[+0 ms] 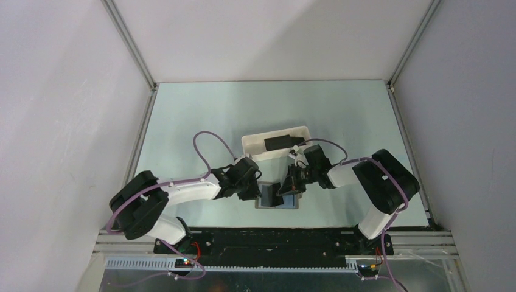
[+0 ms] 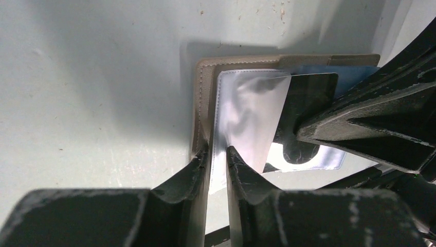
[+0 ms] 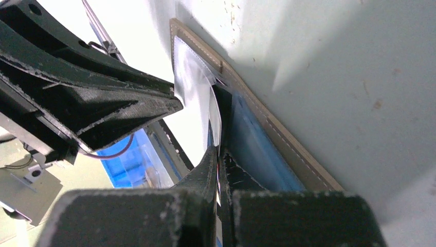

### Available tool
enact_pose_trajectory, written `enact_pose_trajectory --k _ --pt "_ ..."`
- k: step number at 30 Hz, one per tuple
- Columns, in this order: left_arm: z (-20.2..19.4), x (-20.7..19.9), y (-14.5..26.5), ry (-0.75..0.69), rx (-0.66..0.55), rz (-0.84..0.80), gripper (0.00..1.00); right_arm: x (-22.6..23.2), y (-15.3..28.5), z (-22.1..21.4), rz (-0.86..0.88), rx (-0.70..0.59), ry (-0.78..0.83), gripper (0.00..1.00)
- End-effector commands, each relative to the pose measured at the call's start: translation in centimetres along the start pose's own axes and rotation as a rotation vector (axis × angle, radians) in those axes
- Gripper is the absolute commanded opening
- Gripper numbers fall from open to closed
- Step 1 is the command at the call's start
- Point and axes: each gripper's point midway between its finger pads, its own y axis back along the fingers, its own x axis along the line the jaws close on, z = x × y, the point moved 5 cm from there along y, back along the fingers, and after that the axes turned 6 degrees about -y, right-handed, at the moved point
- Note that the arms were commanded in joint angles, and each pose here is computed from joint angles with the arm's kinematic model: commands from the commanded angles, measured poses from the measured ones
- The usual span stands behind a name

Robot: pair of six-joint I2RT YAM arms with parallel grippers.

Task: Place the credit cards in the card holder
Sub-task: Insert the credit card into the card holder.

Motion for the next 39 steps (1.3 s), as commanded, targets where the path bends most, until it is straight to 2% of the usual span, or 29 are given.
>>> enact_pose_trajectory --k 1,7,9,12,16,20,25,29,36,39 --pt "0.7 -0.7 0.2 -0.011 -0.01 -0.017 0.23 -0.7 -1.7 0.0 -0.063 -0.049 -0.049 0.0" --pt "0.7 -0.7 0.4 -0.009 -0.014 -0.022 0.24 -0.5 -2.9 -1.2 -0.081 -0.028 -0.079 0.0" --pt "0.7 -0.7 0.6 -0.008 -0.017 -0.025 0.24 -0.2 -3.0 -1.0 -0.084 -0.036 -0.081 0.04" --pt "0.9 -0.7 1.0 0.009 -0.022 -0.043 0.28 -0.2 -3.0 -0.8 -0.106 -0.035 -0.09 0.22" --pt "1.2 0.2 2.1 0.07 -0.042 -0.063 0.41 0.0 -2.7 -0.8 -0.129 -0.028 -0.1 0.43" --pt "1.4 1.7 2.6 0.135 -0.068 -0.06 0.45 0.8 -2.3 -0.9 -0.135 -0.023 -0.111 0.59" --pt "1.1 2.5 2.1 0.162 -0.038 -0.042 0.43 1.3 -2.0 -1.0 -0.191 -0.015 -0.104 0.73" --pt "1.1 1.8 1.5 0.17 -0.012 -0.065 0.4 1.8 -2.4 -1.1 -0.182 -0.004 -0.113 0.75" --pt "0.8 1.4 -0.2 0.281 0.015 -0.186 0.13 3.3 -3.4 -0.7 -0.079 0.009 -0.161 0.75" --pt "0.9 1.3 -0.1 0.279 0.007 -0.2 0.06 3.9 -4.1 -0.7 -0.06 0.025 -0.177 0.76"
